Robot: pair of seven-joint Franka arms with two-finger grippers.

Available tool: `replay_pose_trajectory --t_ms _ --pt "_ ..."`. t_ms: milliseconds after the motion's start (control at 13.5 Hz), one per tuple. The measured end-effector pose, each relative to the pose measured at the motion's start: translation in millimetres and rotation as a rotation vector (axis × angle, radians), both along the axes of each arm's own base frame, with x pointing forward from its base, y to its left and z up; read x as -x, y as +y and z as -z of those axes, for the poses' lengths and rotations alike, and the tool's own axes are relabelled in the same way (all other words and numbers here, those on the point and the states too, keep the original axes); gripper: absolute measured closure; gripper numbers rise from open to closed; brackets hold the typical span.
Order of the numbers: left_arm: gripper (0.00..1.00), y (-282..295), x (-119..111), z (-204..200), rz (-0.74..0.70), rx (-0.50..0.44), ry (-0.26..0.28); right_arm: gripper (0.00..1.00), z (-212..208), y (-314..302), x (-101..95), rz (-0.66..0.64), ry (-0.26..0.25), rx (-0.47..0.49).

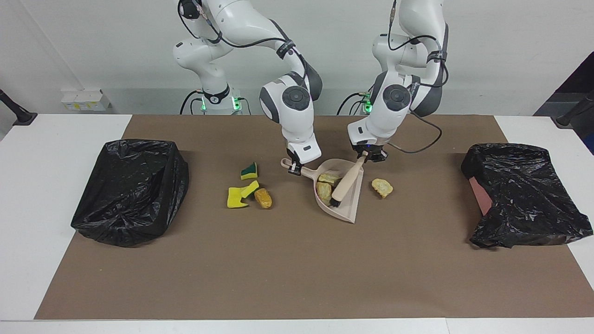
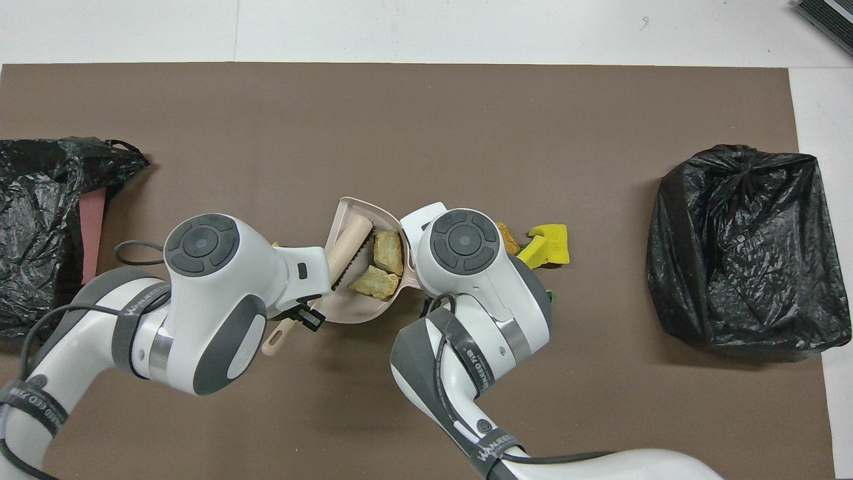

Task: Sweep and dump trash in bin
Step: 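Sweep the yellow chunks into the dustpan with the left gripper's brush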

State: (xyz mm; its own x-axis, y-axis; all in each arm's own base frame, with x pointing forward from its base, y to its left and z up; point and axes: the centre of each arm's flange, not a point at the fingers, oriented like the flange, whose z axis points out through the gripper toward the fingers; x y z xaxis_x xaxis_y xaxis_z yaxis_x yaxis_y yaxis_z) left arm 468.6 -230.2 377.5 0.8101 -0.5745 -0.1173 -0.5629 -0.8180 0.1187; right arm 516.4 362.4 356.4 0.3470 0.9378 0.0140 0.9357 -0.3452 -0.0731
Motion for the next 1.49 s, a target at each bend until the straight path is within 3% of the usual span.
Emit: replay_pose_trajectory --t_ms 297,520,743,892,1115,1487 --pt "0.74 35.4 -12.3 -23.8 -0.202 -0.004 -0.031 0.69 0.0 0.0 0.0 0.000 0.000 0.000" --pt "0.74 96.3 -27.1 -27.3 -0.374 -0.036 -0.011 0.69 0.0 0.0 0.0 0.000 0.000 0.000" --pt "0.74 128.3 -30.3 -21.2 -0.444 -0.055 0.007 0.69 0.4 -0.1 0.2 0.000 0.001 0.000" --pt "0.74 130.2 -16.5 3.9 -0.440 -0.075 0.045 0.69 0.5 -0.2 0.2 0.000 0.001 0.001" --pt "0.74 108.3 9.5 40.3 -0.376 -0.084 0.053 0.69 1.1 -0.3 0.5 0.000 0.002 0.001" --pt "0.74 15.8 45.6 40.3 -0.271 -0.029 0.053 0.69 1.7 -0.7 0.7 0.000 0.003 0.002"
